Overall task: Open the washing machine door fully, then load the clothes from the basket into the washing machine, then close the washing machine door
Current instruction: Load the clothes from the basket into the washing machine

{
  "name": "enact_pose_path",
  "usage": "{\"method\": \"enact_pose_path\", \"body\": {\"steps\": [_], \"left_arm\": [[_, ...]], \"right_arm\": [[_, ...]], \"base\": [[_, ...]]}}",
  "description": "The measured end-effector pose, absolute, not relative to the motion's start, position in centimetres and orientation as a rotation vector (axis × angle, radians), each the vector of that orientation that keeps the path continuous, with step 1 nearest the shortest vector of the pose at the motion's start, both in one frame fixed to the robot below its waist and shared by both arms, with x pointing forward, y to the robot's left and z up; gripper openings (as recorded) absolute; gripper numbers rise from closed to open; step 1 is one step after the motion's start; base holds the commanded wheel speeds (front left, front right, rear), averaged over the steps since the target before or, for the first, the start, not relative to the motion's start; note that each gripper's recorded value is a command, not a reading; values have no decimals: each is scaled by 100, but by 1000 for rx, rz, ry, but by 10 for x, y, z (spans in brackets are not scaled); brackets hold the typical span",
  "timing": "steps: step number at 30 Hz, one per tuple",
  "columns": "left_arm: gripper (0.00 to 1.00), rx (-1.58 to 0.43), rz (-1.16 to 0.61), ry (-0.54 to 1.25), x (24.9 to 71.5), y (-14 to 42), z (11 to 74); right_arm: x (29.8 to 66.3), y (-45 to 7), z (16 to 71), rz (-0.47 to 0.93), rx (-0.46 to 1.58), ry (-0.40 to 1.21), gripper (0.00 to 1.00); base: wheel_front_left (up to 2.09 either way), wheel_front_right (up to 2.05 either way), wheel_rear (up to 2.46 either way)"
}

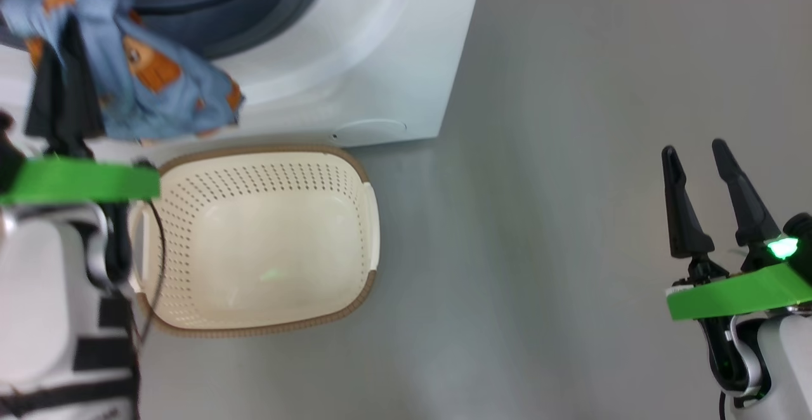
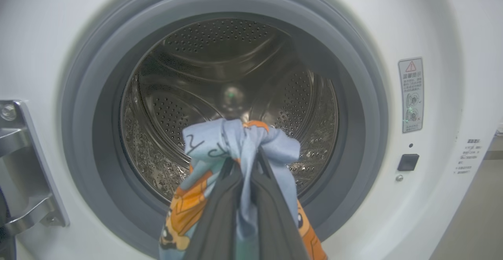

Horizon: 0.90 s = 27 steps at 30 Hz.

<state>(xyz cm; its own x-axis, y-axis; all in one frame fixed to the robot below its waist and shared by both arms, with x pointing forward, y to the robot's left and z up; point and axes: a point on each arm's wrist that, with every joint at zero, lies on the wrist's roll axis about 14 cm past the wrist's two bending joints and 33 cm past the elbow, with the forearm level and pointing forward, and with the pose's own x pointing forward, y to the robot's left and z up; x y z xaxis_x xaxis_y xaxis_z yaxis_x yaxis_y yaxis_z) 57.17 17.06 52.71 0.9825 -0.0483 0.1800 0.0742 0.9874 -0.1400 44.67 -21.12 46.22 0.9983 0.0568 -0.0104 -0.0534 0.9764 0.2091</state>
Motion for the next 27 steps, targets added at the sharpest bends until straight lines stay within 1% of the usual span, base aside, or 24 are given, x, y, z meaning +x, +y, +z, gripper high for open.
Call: {"method": "enact_pose_path", "body": {"steps": [3,8,16,27], "left_arm": [[0,-135,-48,-169,587,174,525],[0,-110,-19,-104,622,180,504],[0,-121,-14,-2,671,168,474],[0,-109,-30,106,712,152,441]], "right_arm": [[451,-213,459,51,213,21,100],[458,-217,451,37,210,33,100],[464,-224,434,12,204,66,100],[464,-233,418,-23,201,103,100]], "base": [[0,0,0],[0,0,0],[0,0,0],[0,0,0]]}}
